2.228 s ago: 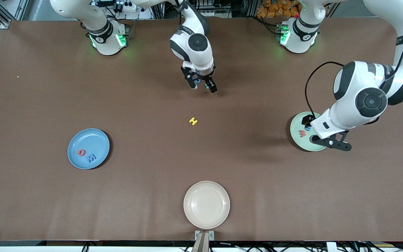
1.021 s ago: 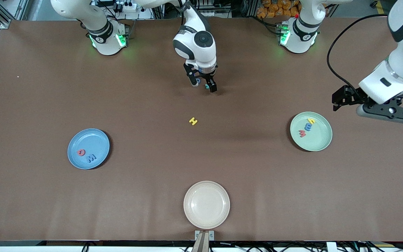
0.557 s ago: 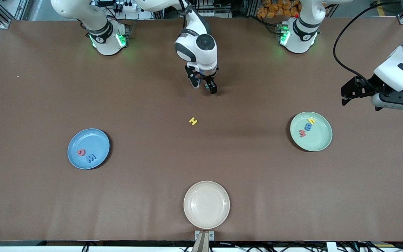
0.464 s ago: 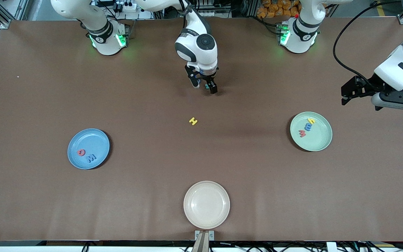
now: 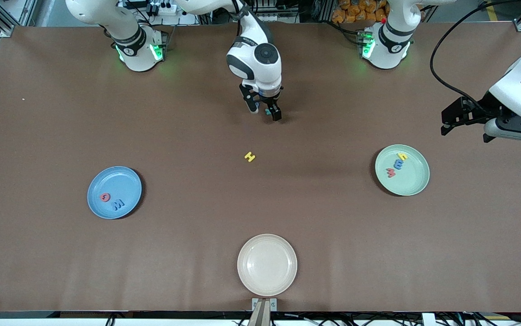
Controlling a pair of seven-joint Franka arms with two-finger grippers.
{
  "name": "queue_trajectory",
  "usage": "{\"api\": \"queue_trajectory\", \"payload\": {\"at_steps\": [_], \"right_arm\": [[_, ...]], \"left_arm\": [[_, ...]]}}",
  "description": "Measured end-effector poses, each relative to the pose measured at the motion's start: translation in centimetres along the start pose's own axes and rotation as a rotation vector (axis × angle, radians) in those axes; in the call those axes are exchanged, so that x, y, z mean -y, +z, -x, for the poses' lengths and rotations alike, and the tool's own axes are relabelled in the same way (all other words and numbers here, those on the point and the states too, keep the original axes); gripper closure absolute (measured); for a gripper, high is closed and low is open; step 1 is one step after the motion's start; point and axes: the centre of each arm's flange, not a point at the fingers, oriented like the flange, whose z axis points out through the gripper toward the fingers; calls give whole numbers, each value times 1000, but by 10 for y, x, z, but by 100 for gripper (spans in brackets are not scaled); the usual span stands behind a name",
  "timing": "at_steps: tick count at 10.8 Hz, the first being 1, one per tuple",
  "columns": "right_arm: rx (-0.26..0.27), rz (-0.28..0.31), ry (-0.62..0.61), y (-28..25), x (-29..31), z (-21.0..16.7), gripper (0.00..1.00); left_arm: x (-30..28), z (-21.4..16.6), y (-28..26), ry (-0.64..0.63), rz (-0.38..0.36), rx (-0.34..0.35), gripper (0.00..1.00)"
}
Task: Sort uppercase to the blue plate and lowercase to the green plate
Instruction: 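Close the right gripper on the teal foam K letter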
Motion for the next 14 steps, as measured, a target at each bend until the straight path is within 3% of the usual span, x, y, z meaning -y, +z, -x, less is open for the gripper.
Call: {"api": "queue_trajectory", "payload": {"at_steps": [1,5,6,11,14], "right_arm": [[-4,-3,-8,0,0,0,6],[-48,-31,-91,-2,-4,5,65],[-50,-33,-96,-2,-5,6,72],[-54,-63,-94,-14,13,-2,72],[-71,-88,-120,-88,75,-49,72]], "left_arm": [[0,0,0,0,0,0,0],[2,0,0,-3,0,1,0],[2,0,0,-4,0,1,0],[5,1,0,-9,0,2,0],[-4,1,1,5,5,7,0]]}}
